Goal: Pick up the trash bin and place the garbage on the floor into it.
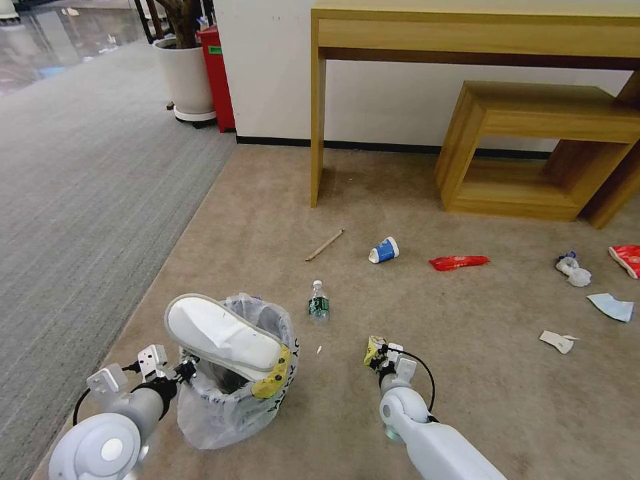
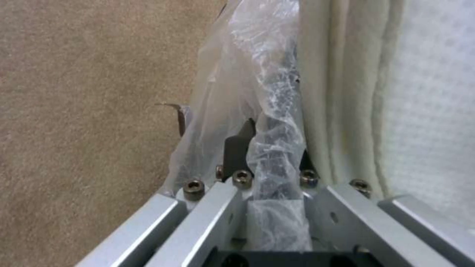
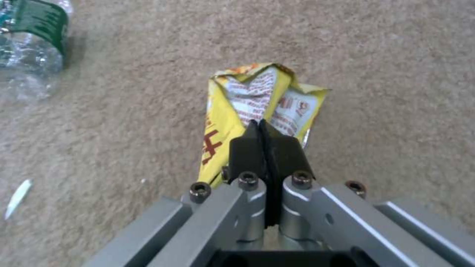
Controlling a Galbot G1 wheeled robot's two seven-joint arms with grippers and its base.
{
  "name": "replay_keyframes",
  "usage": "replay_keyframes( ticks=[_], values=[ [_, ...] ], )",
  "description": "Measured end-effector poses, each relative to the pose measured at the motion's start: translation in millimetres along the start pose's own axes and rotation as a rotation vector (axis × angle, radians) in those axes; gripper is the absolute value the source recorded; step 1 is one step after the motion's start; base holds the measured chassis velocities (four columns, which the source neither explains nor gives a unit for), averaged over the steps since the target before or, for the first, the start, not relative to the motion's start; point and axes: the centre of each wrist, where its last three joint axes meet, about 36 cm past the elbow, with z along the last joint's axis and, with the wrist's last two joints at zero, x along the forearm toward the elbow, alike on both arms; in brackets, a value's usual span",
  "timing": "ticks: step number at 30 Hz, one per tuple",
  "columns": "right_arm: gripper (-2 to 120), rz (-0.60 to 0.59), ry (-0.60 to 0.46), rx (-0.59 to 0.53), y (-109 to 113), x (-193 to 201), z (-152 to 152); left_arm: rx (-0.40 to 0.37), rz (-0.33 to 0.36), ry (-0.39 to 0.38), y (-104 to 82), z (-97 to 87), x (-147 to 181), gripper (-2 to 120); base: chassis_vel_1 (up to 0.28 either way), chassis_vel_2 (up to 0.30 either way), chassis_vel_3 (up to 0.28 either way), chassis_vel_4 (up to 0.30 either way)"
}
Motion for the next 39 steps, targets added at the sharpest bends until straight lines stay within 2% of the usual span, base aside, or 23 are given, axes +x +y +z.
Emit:
replay_keyframes(
  ticks=[8,19,22,23,25,28,29,30,33,34,37,38,39],
  values=[
    [0,-0.022,-0.027,-0.021,-1.8,12.0,-16.8,0.000,-0.004,0.001,1.2,0.2,-1.2,1,0.000,0.000,0.000,0.000],
    [2,-0.005,-0.012,0.005,-8.6,8.4,3.2,0.000,-0.003,0.005,1.3,2.0,-2.5,1,0.000,0.000,0.000,0.000],
    [17,-0.024,-0.006,0.017,3.5,4.3,6.7,-0.001,-0.002,0.006,0.9,2.2,-2.7,1,0.000,0.000,0.000,0.000],
    [17,-0.024,-0.006,0.017,3.5,4.3,6.7,-0.001,-0.002,0.006,0.9,2.2,-2.7,1,0.000,0.000,0.000,0.000],
    [27,-0.035,-0.011,0.025,10.4,3.2,7.9,-0.002,-0.001,0.006,0.8,2.1,-2.8,1,0.000,0.000,0.000,0.000],
    [32,-0.040,-0.012,0.026,14.5,3.0,6.6,-0.003,-0.001,0.006,0.7,1.8,-2.8,1,0.000,0.000,0.000,0.000],
    [44,-0.046,-0.011,0.028,20.1,2.8,4.6,-0.003,0.000,0.005,1.0,1.3,-2.7,1,0.000,0.000,0.000,0.000],
    [44,-0.046,-0.011,0.028,20.1,2.8,4.6,-0.003,0.000,0.005,1.0,1.3,-2.7,1,0.000,0.000,0.000,0.000],
    [56,-0.029,0.000,0.039,17.0,-1.2,9.1,-0.003,-0.001,0.003,1.7,0.0,-2.3,1,0.000,0.000,0.000,0.000],
    [56,-0.029,0.000,0.039,17.0,-1.2,9.1,-0.003,-0.001,0.003,1.7,0.0,-2.3,1,0.000,0.000,0.000,0.000],
    [70,-0.006,0.010,0.050,11.8,-6.7,14.0,-0.002,-0.001,0.003,1.8,0.1,-2.8,1,0.000,0.000,0.000,0.000],
    [70,-0.006,0.010,0.050,11.8,-6.7,14.0,-0.002,-0.001,0.003,1.8,0.1,-2.8,1,0.000,0.000,0.000,0.000],
    [77,0.007,0.013,0.054,9.0,-10.8,16.7,-0.001,0.001,0.004,1.4,0.7,-3.0,1,0.000,0.000,0.000,0.000]
  ],
)
